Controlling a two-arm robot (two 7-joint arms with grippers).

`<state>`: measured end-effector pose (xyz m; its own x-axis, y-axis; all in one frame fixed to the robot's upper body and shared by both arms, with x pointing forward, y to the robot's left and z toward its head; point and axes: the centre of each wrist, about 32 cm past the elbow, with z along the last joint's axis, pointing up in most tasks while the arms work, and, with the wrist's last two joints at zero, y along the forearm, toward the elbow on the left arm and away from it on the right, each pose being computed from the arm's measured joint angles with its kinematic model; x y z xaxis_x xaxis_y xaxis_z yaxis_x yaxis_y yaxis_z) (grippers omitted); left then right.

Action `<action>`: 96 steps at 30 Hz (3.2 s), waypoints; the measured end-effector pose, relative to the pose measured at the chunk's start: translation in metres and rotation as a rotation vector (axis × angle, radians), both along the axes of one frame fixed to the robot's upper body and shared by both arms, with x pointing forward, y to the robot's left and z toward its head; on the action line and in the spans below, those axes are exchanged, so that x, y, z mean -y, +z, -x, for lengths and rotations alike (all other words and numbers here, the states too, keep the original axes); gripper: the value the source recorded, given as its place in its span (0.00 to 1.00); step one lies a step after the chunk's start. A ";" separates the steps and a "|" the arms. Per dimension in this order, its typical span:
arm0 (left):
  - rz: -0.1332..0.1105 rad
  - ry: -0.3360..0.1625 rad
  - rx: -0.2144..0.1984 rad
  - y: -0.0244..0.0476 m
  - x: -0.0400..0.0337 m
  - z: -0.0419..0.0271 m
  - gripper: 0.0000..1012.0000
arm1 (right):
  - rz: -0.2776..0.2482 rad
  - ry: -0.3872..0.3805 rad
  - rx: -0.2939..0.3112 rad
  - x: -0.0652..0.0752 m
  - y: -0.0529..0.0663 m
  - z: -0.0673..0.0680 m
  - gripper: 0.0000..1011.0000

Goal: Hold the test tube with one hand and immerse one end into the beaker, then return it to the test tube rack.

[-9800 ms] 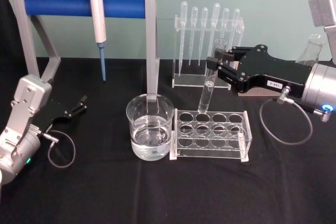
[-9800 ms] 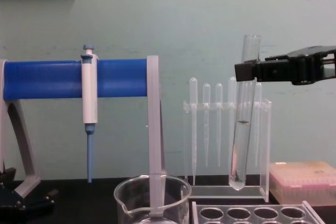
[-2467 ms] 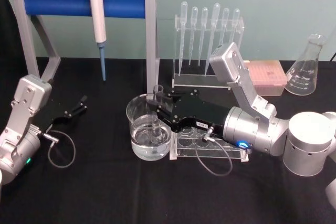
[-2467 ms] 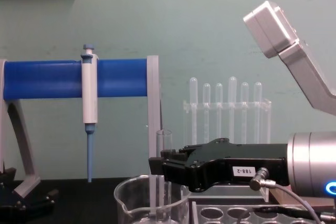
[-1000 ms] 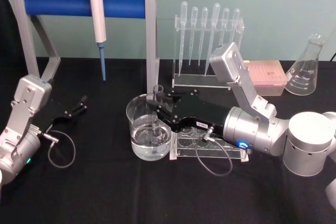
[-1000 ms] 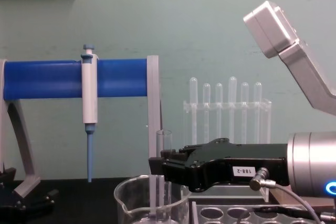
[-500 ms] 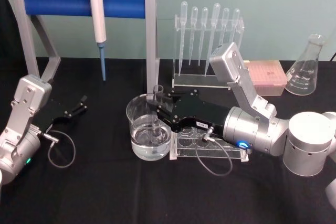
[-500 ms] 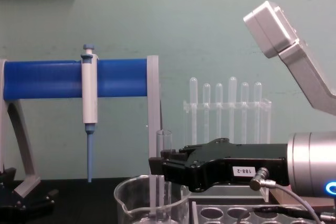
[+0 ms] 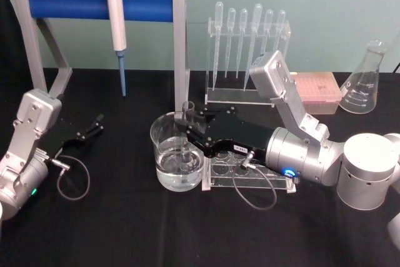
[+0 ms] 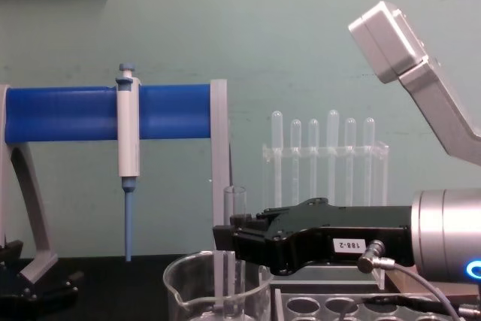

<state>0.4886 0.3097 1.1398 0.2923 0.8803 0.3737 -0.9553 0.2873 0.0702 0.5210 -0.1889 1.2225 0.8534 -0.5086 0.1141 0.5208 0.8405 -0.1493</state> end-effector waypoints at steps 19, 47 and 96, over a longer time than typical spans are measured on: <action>0.000 0.000 0.000 0.0000 0.0000 0.0000 0.99 | 0.000 0.000 0.000 0.000 0.000 0.000 0.24; 0.000 0.000 0.000 0.0000 0.0000 0.0000 0.99 | 0.000 0.000 0.000 0.000 0.000 0.000 0.24; 0.000 0.000 0.000 0.0000 0.0000 0.0000 0.99 | 0.000 0.000 0.000 0.000 0.000 0.000 0.24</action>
<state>0.4886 0.3097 1.1398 0.2923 0.8803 0.3737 -0.9552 0.2873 0.0702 0.5210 -0.1889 1.2225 0.8534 -0.5086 0.1141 0.5209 0.8404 -0.1494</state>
